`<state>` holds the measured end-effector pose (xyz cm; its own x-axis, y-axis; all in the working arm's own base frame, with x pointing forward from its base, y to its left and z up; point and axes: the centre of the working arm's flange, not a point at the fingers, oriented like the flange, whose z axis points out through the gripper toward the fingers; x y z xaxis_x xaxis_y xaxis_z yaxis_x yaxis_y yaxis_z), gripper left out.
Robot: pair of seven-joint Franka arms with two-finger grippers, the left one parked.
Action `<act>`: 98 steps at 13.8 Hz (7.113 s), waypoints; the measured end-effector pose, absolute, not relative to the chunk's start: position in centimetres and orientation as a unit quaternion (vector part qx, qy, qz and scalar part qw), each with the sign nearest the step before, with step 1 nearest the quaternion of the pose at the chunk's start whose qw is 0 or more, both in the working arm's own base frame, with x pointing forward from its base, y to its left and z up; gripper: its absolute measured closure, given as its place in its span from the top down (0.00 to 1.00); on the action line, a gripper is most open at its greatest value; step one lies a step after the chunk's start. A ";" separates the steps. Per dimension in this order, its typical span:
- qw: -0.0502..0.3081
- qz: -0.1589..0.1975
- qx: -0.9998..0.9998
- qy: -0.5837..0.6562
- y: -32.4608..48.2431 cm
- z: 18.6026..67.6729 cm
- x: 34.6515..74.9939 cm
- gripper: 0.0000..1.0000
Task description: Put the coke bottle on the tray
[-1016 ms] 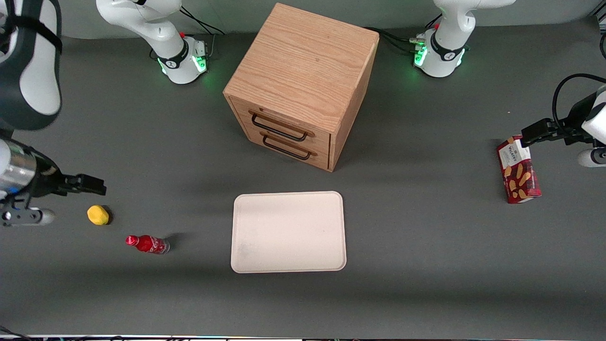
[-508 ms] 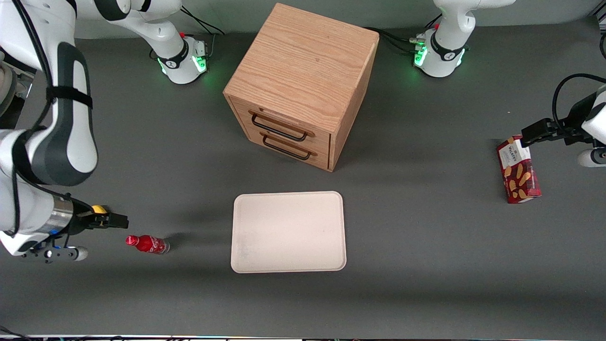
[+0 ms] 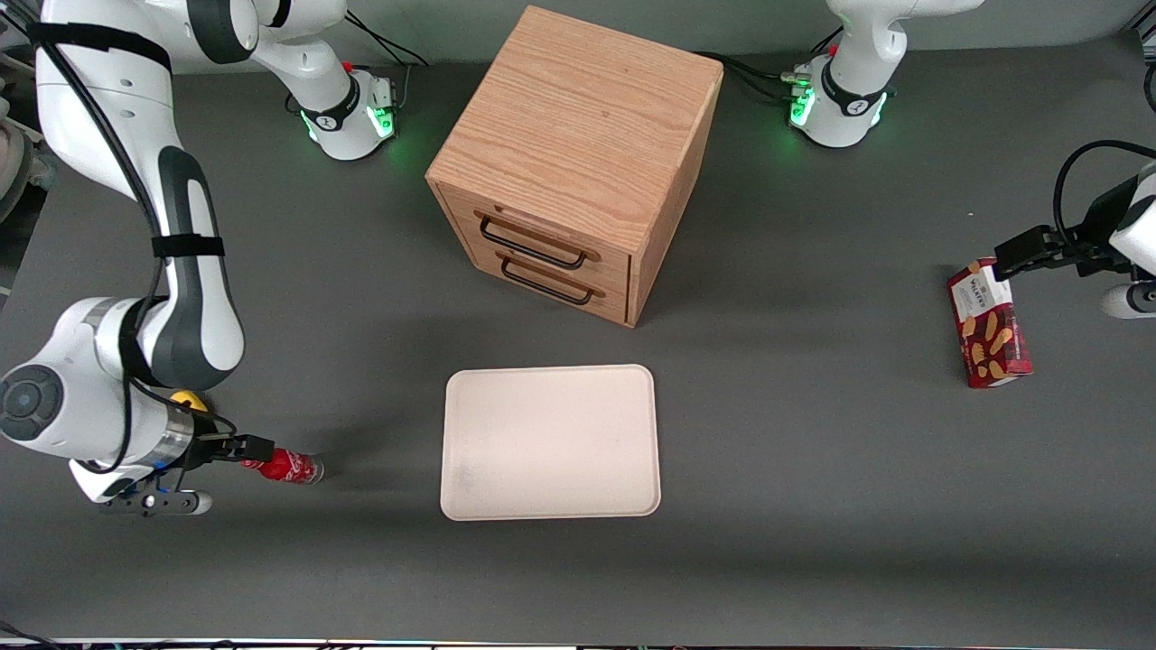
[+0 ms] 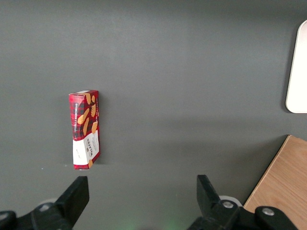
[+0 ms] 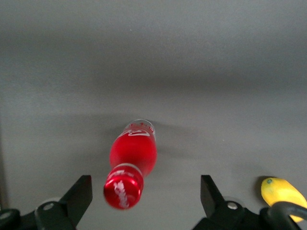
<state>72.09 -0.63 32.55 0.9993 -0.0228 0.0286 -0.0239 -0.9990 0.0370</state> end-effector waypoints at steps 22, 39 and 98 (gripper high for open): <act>0.014 0.024 0.999 0.018 2.8 36.3 73.2 0.33; -0.013 0.035 0.990 0.136 22.9 52.9 70.1 0.33; -0.020 0.002 0.998 -0.053 3.3 57.2 56.2 1.00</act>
